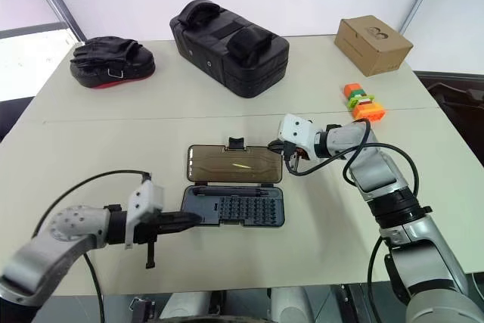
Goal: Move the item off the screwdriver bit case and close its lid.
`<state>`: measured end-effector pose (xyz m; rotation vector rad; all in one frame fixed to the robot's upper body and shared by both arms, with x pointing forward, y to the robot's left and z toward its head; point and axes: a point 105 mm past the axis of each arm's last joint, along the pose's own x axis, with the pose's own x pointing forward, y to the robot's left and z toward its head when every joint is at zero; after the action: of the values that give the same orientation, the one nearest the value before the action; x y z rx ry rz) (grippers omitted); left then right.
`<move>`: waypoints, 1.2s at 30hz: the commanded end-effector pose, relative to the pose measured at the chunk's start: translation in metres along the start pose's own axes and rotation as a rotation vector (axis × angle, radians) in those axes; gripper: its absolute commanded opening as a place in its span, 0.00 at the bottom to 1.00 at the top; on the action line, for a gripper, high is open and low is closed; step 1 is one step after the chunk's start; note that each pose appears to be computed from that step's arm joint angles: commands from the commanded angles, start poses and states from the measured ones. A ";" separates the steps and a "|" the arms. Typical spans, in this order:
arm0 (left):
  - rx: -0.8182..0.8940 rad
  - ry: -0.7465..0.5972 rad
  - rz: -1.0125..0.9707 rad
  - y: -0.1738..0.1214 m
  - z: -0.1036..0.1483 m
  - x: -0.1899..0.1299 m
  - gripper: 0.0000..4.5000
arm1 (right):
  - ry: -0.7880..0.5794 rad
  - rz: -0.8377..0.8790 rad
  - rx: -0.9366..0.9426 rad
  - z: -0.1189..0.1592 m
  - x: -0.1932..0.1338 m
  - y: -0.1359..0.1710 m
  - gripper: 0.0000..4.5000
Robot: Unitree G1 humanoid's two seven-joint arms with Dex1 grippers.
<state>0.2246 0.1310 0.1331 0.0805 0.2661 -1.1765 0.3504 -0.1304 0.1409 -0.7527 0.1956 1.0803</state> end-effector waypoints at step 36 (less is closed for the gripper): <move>-0.223 -0.082 0.012 0.126 -0.025 0.059 0.00 | -0.042 -0.040 -0.032 0.018 -0.012 0.000 0.22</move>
<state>0.3595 0.1329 0.0875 -0.1760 0.3028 -1.1085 0.3437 -0.1281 0.1466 -0.7415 0.1716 1.0711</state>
